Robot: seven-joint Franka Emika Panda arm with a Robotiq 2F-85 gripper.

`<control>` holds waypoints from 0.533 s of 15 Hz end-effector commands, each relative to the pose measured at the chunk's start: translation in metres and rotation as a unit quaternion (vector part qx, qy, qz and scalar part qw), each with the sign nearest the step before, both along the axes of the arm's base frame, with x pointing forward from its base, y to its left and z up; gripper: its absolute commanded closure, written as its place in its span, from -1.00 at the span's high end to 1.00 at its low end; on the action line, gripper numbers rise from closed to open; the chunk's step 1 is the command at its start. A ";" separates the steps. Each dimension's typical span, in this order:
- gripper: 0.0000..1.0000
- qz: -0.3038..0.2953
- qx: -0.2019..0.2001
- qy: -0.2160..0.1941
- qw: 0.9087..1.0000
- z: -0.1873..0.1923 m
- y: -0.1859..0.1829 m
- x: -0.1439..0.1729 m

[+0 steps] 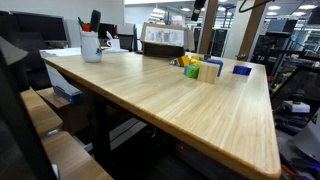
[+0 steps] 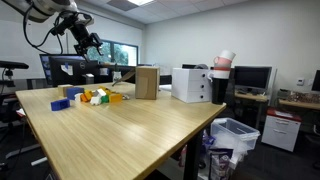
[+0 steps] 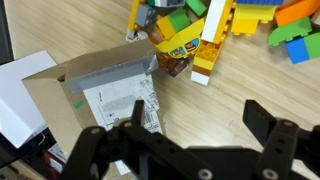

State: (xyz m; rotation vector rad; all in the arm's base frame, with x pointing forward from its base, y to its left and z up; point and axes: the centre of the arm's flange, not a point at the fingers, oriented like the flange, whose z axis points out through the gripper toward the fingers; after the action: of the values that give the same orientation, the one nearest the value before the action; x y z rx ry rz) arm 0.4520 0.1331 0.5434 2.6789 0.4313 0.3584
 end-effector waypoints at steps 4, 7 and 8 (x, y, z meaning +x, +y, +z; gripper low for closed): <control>1.00 0.007 0.053 0.044 0.998 0.015 -0.035 -0.002; 1.00 0.015 0.077 0.069 0.995 0.026 -0.052 0.001; 1.00 0.014 0.087 0.079 0.993 0.030 -0.057 0.002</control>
State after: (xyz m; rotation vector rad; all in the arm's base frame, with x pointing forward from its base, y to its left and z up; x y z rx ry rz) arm 0.4558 0.0963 0.5538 2.8241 0.4610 0.2696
